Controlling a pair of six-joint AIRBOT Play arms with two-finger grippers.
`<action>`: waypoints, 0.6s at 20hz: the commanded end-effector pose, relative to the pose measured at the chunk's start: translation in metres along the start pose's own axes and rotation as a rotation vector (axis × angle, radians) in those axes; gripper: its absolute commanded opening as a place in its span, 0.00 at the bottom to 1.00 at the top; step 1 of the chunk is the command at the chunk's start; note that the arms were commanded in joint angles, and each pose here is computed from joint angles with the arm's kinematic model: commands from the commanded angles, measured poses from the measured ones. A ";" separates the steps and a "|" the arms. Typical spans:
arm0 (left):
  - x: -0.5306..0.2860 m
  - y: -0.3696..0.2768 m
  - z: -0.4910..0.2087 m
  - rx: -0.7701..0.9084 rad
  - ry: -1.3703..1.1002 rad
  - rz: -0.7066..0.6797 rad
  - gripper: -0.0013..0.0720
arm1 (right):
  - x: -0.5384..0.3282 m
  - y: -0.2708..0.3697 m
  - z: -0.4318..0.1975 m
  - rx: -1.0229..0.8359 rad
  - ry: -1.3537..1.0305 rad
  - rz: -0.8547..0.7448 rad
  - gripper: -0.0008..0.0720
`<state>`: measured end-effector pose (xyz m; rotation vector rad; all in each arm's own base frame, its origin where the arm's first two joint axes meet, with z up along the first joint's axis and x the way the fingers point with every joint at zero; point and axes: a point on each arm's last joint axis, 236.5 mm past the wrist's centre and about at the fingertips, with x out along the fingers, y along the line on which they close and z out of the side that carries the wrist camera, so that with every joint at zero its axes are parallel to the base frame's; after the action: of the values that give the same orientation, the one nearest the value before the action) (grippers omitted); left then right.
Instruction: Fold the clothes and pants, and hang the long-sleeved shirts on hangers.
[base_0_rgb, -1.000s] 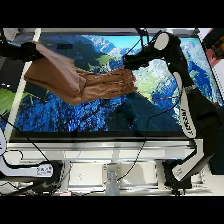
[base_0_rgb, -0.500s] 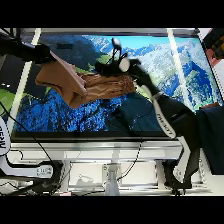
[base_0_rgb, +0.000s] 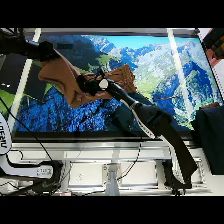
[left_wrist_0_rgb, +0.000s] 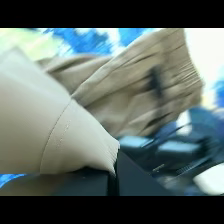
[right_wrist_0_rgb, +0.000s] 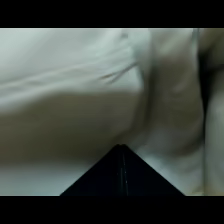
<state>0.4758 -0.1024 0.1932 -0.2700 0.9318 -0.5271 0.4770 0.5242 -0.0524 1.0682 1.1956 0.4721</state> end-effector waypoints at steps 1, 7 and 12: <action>0.010 -0.035 0.008 0.003 -0.029 -0.108 0.04 | 0.008 0.007 -0.006 0.068 -0.008 0.042 0.06; 0.092 -0.057 -0.019 0.031 0.099 -0.146 0.04 | -0.053 -0.030 0.055 -0.209 0.084 -0.116 0.06; 0.160 -0.081 -0.035 0.020 0.136 -0.199 0.04 | -0.204 -0.111 0.145 -0.269 0.201 -0.399 0.06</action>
<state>0.4914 -0.2252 0.1199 -0.2943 1.0374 -0.7207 0.5273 0.3498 -0.0475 0.7238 1.3087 0.4493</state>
